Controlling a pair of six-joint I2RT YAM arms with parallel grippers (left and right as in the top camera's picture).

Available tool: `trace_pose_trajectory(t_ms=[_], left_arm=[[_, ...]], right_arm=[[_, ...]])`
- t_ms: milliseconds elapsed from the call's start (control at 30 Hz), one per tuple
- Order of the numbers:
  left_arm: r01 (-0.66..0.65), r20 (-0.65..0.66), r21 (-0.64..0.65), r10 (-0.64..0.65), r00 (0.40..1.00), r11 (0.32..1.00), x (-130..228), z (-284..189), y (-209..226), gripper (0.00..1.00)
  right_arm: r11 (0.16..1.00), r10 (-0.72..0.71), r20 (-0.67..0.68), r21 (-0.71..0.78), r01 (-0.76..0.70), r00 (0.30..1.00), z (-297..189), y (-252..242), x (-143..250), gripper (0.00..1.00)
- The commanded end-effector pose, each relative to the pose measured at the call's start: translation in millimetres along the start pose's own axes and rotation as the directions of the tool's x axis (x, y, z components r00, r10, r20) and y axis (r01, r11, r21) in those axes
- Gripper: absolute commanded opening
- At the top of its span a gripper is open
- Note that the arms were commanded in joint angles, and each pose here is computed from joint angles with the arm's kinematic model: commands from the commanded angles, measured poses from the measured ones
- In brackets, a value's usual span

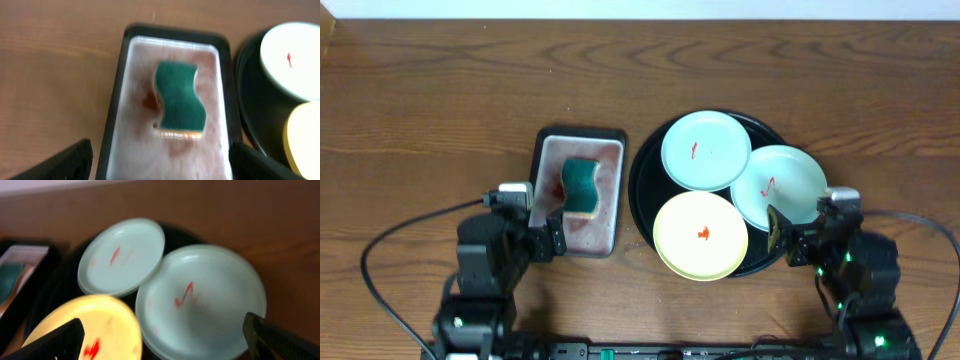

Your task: Clean dirty plates on tray and stack at the side

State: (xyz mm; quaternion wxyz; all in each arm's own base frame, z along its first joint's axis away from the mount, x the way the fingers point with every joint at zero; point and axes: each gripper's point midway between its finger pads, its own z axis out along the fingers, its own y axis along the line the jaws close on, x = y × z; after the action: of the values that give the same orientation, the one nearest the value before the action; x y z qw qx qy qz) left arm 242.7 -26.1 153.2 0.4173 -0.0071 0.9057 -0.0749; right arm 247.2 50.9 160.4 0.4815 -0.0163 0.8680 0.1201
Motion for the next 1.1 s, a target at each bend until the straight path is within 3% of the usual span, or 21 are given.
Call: trace_pose_trajectory(t_ms=[0, 167, 333, 533, 700, 933, 1067], left_arm=[[0.063, -0.053, 0.002, -0.063, 0.997, 0.998, -24, -12, -5, 0.87], [0.126, -0.211, -0.034, -0.130, 0.969, 0.991, -10, -14, -4, 0.87], [0.207, -0.257, -0.043, -0.211, 0.943, 0.977, -3, -6, -6, 0.87], [0.220, -0.149, -0.009, -0.219, 0.964, 0.975, -35, 10, -8, 0.86], [0.107, -0.068, 0.048, -0.103, 0.992, 0.993, -64, 42, -20, 0.79], [0.048, -0.239, 0.023, -0.041, 0.970, 0.999, -25, 100, -31, 0.77], [0.028, -0.336, 0.027, -0.017, 0.942, 0.999, 3, 127, -38, 0.69]], right_arm=[[0.998, 0.027, -0.115, -0.061, -0.035, 0.993, 2, 14, -7, 0.99], [0.994, 0.050, -0.238, -0.079, -0.070, 0.970, 7, 21, -8, 0.99], [0.982, 0.048, -0.261, -0.163, -0.093, 0.964, 9, 36, -7, 0.99], [0.982, 0.047, -0.254, -0.164, -0.091, 0.966, 10, 36, -9, 0.99], [0.982, 0.047, -0.255, -0.164, -0.091, 0.966, 10, 36, -9, 0.99], [0.982, 0.047, -0.255, -0.164, -0.091, 0.966, 10, 36, -9, 0.99], [0.982, 0.047, -0.255, -0.163, -0.091, 0.966, 10, 36, -9, 0.99]])
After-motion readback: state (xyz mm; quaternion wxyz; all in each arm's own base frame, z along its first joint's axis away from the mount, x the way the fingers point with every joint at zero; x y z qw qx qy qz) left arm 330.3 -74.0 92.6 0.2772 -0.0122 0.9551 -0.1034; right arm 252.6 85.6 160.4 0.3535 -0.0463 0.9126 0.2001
